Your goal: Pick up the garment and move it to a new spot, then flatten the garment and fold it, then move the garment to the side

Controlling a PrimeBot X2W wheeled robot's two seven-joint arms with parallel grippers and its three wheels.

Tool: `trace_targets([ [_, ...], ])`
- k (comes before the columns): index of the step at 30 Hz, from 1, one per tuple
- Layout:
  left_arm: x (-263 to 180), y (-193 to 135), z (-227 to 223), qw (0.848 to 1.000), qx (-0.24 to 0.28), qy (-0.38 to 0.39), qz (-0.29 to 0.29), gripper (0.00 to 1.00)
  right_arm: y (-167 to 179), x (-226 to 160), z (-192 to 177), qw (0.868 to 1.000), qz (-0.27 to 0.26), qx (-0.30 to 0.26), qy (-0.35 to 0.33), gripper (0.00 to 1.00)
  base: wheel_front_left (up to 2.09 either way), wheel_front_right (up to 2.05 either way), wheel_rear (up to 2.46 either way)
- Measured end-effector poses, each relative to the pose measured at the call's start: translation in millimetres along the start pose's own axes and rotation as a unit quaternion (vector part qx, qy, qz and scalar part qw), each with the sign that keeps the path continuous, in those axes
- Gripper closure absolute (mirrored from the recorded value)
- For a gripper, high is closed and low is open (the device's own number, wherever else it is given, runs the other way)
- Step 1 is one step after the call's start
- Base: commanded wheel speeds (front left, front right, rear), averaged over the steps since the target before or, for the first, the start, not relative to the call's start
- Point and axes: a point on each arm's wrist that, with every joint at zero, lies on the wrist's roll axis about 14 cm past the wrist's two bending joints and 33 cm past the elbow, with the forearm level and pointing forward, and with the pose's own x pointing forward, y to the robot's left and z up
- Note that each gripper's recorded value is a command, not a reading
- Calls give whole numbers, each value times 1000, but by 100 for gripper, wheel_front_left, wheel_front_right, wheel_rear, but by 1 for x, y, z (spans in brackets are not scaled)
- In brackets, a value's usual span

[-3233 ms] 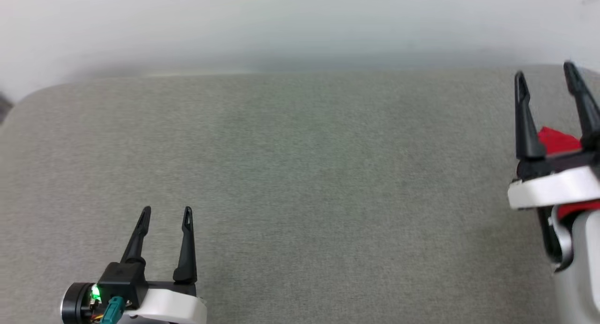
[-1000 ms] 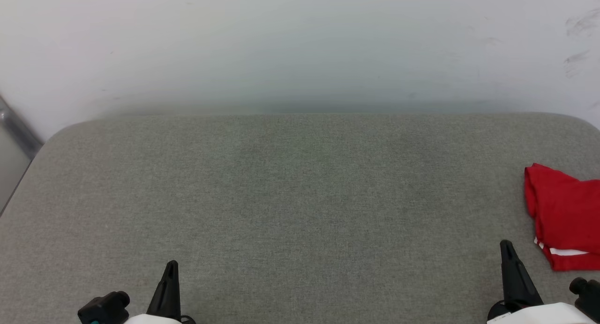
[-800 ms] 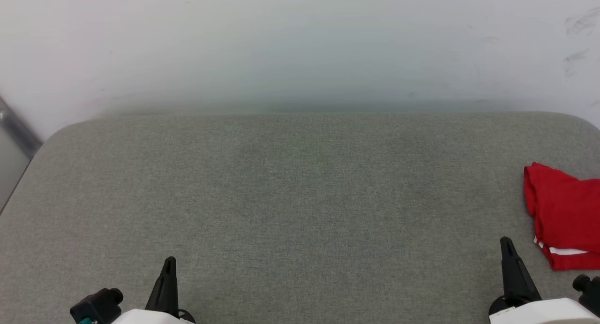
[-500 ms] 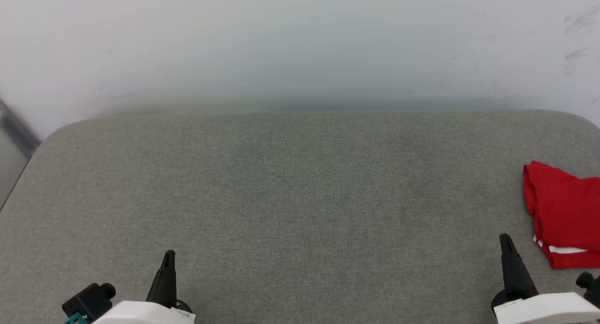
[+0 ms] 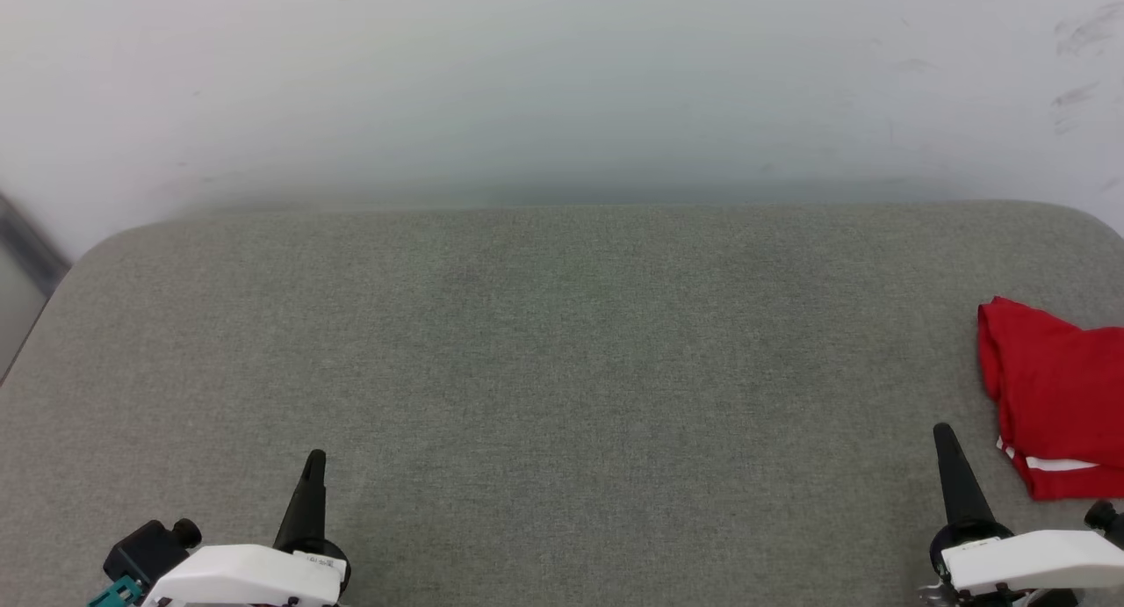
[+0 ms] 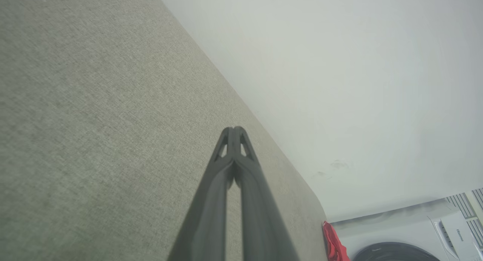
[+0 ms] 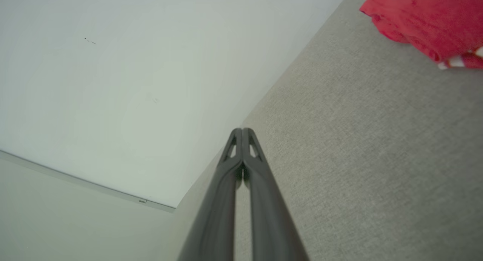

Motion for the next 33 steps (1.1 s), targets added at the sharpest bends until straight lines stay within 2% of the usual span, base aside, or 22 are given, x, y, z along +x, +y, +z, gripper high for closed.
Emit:
trace_targets([
  [14,7,-3,0,997,-79,7,-5,100,4,8,2,997,3,75,2,100,0,0,0],
  [33,16,-10,3,985,-171,12,-18,100,5,14,2,987,4,162,10,100,0,0,0],
])
